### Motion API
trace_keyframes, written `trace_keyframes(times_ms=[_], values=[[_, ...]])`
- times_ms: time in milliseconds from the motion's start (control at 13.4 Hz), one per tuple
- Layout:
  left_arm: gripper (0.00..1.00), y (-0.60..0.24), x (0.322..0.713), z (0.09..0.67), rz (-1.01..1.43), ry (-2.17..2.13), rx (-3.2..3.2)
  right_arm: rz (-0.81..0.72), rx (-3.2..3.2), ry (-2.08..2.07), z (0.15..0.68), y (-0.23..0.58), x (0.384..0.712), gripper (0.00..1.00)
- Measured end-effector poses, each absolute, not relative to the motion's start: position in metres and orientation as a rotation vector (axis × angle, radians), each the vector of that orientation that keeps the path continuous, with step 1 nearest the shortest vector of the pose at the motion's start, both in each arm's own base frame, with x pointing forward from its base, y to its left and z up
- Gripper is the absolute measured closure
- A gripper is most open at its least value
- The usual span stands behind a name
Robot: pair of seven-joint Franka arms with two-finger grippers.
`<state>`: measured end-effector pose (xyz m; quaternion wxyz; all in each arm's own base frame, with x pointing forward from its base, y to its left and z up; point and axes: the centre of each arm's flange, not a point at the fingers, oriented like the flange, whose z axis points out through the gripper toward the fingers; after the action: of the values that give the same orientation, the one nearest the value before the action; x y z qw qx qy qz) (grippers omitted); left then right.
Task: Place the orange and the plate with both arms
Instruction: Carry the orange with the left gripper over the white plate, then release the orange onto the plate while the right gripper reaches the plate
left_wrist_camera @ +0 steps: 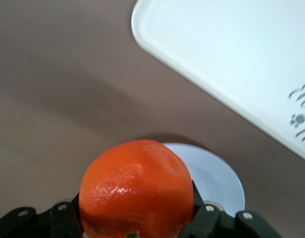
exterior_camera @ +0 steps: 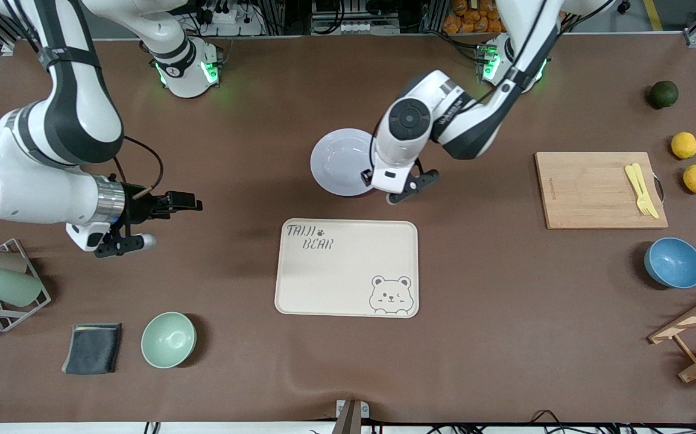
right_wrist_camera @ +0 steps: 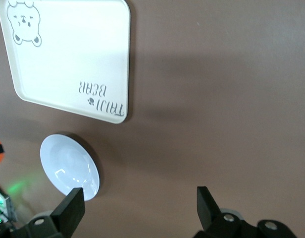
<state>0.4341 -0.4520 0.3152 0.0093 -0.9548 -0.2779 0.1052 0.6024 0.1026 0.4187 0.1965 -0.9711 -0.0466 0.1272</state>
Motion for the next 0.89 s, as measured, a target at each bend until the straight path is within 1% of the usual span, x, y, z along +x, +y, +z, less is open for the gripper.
trace_keyframes(times_ms=[224, 447, 671, 894], values=[[0.26, -0.479, 0.398, 0.298, 0.342, -0.898, -2.938, 0.439, -2.699, -0.113, 0.408, 0.093, 0.598, 0.0], [0.26, -0.495, 0.377, 0.278, 0.336, -0.978, -2.926, 0.525, -2.679, -0.105, 0.393, 0.09, 0.592, 0.0], [0.26, -0.52, 0.346, 0.249, 0.351, -1.007, -2.913, 0.622, -2.634, -0.081, 0.367, 0.091, 0.578, 0.0], [0.26, -0.53, 0.332, 0.227, 0.353, -0.993, -2.911, 0.676, -2.587, -0.053, 0.348, 0.092, 0.566, 0.0]])
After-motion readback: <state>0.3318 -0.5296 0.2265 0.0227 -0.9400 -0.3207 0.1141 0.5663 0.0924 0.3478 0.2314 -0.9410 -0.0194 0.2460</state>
